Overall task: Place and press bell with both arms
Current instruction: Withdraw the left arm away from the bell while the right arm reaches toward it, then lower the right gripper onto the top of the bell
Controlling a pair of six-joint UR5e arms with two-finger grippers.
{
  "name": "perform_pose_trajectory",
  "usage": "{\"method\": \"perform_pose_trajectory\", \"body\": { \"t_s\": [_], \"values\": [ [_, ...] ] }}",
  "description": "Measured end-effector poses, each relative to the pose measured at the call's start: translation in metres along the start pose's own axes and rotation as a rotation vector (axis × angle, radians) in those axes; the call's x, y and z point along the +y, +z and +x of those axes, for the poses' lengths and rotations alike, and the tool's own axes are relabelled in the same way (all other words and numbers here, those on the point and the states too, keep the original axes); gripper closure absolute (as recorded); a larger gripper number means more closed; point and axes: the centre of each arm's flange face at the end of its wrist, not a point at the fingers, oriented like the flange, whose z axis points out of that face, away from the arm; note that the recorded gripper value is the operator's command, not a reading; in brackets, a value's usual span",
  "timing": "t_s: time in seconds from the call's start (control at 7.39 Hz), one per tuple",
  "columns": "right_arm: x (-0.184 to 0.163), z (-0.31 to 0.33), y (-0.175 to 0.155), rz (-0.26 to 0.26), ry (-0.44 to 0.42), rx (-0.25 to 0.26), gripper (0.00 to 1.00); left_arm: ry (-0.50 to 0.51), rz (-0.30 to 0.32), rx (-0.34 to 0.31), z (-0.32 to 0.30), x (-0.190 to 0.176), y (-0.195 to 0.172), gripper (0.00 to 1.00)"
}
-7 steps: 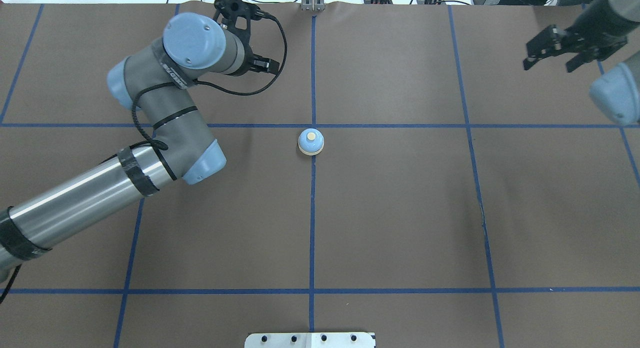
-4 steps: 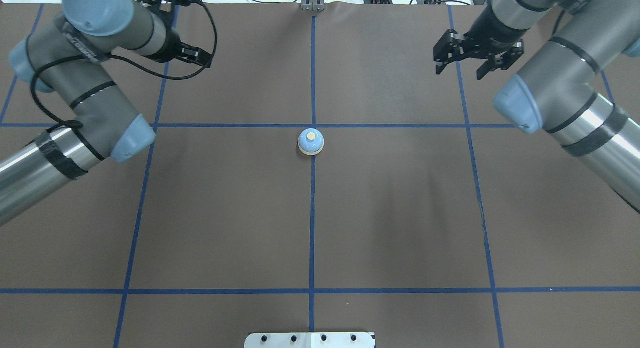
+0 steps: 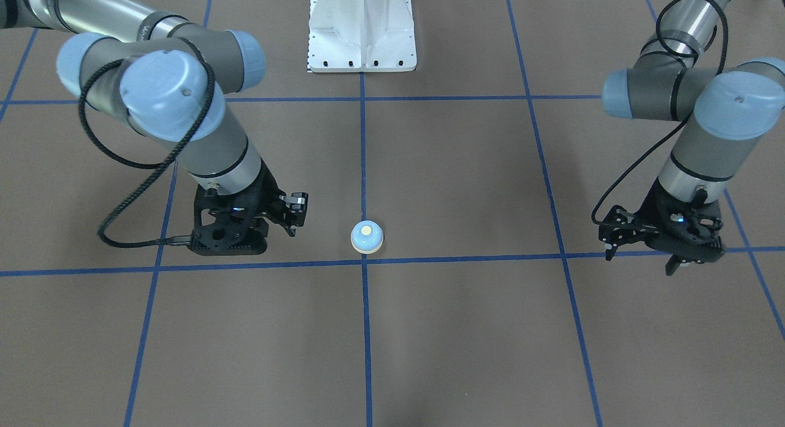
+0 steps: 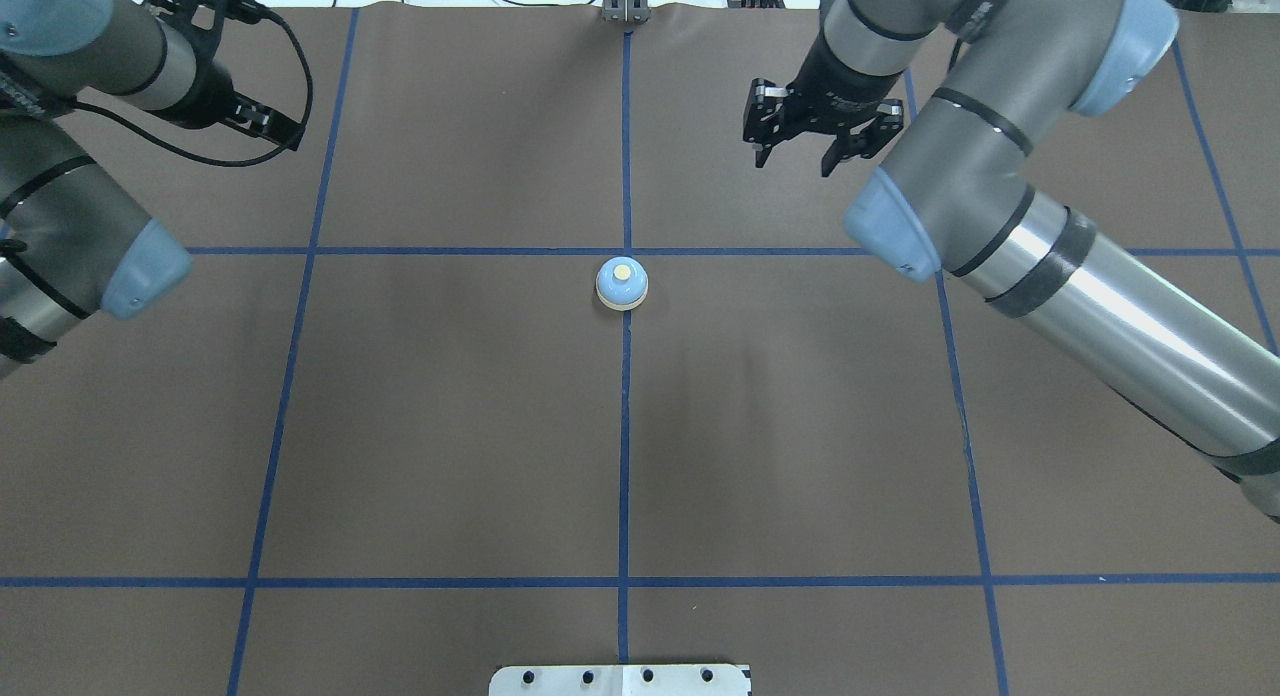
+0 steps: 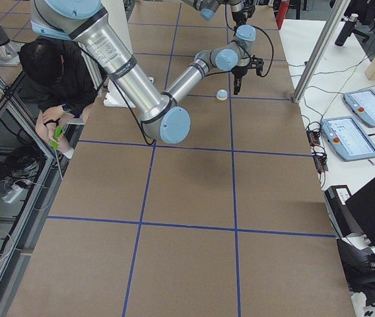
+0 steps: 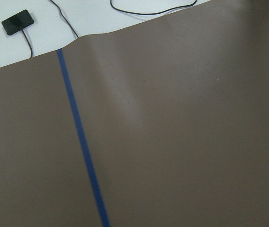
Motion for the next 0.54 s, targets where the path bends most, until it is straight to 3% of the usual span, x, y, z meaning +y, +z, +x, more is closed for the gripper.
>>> {"method": "perform_pose_trajectory", "body": {
  "t_s": [0.54],
  "values": [
    [0.021, -0.079, 0.054, -0.016, -0.066, 0.031, 1.00, 0.016, -0.015, -0.010, -0.019, 0.022, -0.004, 0.00]
  ]
}}
